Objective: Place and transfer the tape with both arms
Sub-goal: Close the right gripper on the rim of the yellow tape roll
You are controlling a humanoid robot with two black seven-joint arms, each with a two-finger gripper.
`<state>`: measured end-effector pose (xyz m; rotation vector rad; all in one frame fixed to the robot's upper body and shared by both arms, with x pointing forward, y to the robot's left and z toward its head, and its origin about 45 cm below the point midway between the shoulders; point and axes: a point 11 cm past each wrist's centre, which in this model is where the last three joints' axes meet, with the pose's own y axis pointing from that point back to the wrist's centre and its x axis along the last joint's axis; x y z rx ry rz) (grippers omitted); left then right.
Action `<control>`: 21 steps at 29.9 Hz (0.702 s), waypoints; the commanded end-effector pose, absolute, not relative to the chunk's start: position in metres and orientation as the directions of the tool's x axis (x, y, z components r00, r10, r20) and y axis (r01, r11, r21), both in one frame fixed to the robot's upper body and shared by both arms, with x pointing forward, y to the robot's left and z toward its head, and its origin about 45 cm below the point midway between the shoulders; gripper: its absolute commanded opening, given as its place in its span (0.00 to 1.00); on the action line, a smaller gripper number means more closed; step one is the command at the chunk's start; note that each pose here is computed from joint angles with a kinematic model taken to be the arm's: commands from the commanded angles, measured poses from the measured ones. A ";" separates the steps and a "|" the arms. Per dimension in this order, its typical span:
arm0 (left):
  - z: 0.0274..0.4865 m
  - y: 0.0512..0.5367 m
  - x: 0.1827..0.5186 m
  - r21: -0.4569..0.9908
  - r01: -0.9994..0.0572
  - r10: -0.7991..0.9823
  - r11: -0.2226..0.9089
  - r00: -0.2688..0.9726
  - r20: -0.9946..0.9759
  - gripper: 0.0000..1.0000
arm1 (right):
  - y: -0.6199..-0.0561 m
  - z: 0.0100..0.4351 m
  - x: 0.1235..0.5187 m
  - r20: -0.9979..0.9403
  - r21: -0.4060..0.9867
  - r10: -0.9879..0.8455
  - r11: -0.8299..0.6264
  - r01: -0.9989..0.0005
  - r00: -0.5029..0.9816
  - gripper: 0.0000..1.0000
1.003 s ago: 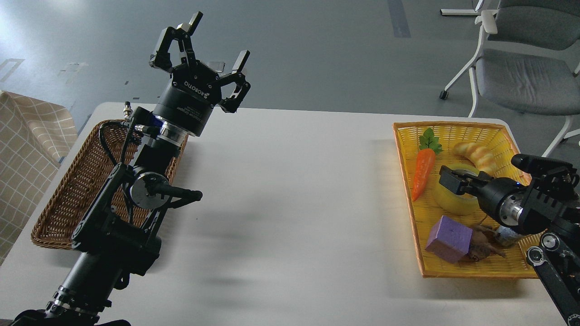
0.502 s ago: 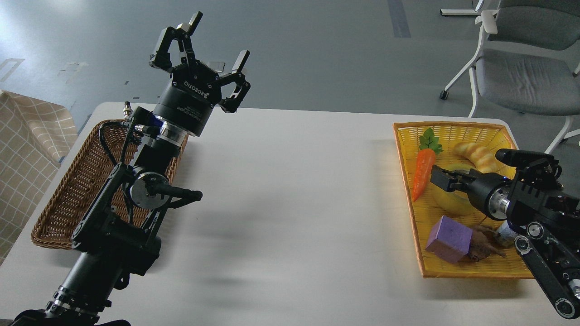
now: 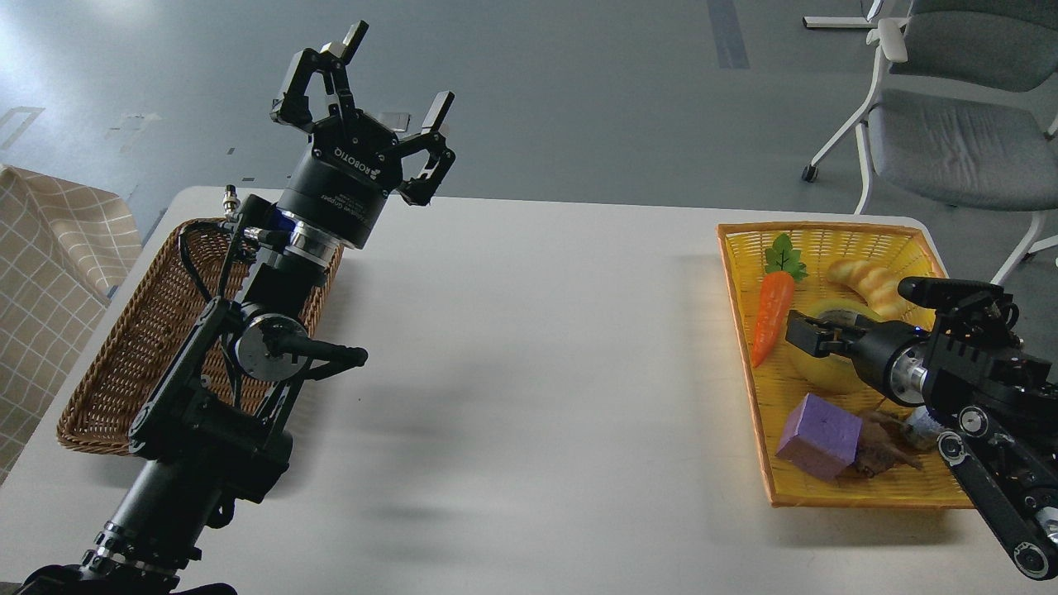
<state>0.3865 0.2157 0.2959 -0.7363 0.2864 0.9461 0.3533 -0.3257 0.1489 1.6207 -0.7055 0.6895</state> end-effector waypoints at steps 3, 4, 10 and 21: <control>0.296 0.216 0.387 -0.444 -0.817 0.632 0.368 0.570 -0.525 0.98 | -0.327 0.145 0.352 0.755 0.639 -0.081 -0.133 -0.758 0.651 0.93; 0.296 0.216 0.387 -0.444 -0.817 0.632 0.368 0.570 -0.525 0.98 | -0.327 0.144 0.352 0.755 0.639 -0.082 -0.134 -0.757 0.651 0.93; 0.296 0.216 0.387 -0.445 -0.817 0.632 0.366 0.569 -0.525 0.98 | -0.329 0.139 0.351 0.744 0.652 -0.080 -0.127 -0.747 0.663 0.82; 0.296 0.216 0.387 -0.445 -0.816 0.631 0.368 0.571 -0.524 0.98 | -0.321 0.136 0.352 0.739 0.660 -0.057 -0.142 -0.738 0.672 0.79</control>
